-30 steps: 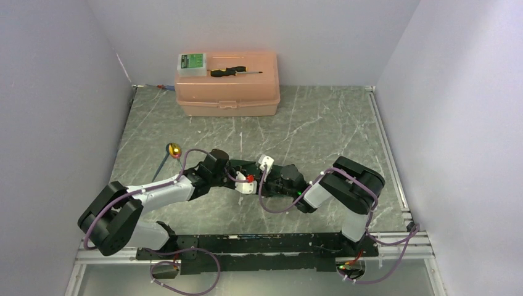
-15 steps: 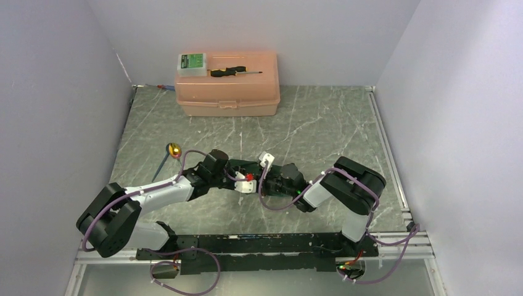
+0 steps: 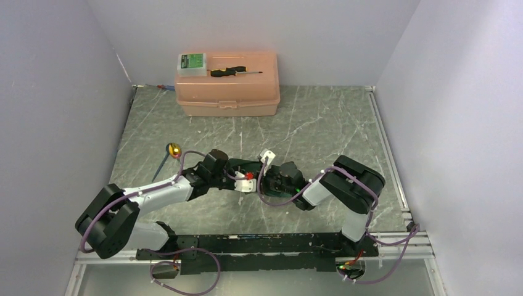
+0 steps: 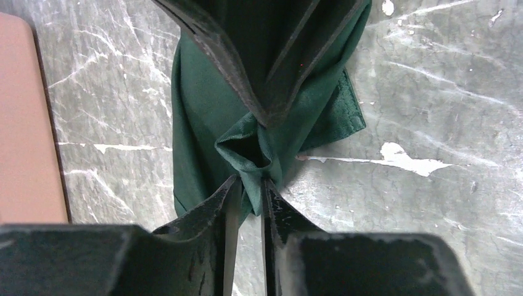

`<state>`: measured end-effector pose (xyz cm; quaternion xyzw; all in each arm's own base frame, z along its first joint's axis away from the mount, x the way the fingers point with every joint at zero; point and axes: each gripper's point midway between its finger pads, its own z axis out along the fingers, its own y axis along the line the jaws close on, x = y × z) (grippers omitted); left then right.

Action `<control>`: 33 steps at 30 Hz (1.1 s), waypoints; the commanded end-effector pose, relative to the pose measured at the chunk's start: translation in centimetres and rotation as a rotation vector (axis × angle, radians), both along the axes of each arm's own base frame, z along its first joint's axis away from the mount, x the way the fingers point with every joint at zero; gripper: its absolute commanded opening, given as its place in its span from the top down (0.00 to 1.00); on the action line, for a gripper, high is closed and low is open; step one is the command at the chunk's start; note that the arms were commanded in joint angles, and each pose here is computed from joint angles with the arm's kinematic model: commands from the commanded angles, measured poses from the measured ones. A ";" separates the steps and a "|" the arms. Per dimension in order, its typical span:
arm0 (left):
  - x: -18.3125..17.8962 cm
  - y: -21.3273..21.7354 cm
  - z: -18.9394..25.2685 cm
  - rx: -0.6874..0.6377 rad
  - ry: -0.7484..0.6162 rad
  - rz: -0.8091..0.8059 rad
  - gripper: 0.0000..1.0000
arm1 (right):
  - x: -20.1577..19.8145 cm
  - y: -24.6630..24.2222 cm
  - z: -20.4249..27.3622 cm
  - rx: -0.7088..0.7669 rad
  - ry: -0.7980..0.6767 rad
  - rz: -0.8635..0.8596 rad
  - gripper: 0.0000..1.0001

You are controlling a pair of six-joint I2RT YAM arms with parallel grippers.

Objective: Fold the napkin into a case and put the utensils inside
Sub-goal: Fold the 2/3-rectangle-folded napkin at the center of the board.

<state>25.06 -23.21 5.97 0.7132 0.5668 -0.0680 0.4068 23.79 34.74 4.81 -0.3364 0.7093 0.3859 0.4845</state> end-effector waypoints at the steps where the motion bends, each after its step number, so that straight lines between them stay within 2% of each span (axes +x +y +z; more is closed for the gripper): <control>1: 1.7 -1.3 2.3 -0.077 -0.032 0.043 0.77 | 0.3 0.2 0.0 0.019 0.028 -0.010 1.00; 5: 2.3 -0.8 2.6 -0.079 -0.020 0.096 0.66 | 0.4 0.0 -1.1 0.003 0.082 -0.024 1.00; 9: 3.2 0.3 2.7 -0.082 0.029 0.161 0.65 | 0.7 -0.2 -1.9 -0.002 0.138 -0.028 1.00; 12: 3.1 0.1 2.7 -0.083 0.038 0.146 0.62 | 0.7 -0.2 -2.1 -0.001 0.169 -0.032 1.00; 15: 2.3 -0.3 2.5 -0.080 0.057 0.089 0.48 | 0.6 -0.2 -1.5 0.022 0.192 -0.033 1.00; 18: 3.0 -0.5 2.3 -0.086 0.022 0.089 0.41 | 0.5 -0.1 -0.8 0.051 0.217 -0.029 1.00; 20: 3.9 -0.9 2.5 -0.100 0.003 0.108 0.42 | 0.4 0.1 -0.6 0.061 0.236 -0.023 1.00; 24: 5.1 -1.2 2.7 -0.104 -0.012 0.136 0.53 | 0.5 0.2 -0.8 0.059 0.277 -0.019 1.00; 30: 5.7 -0.8 1.1 -0.071 0.008 0.181 0.51 | 0.2 0.4 -0.2 0.064 0.307 -0.002 1.00; 33: 6.2 -0.9 1.0 -0.076 0.014 0.202 0.59 | 0.2 0.4 0.2 0.065 0.310 -0.004 1.00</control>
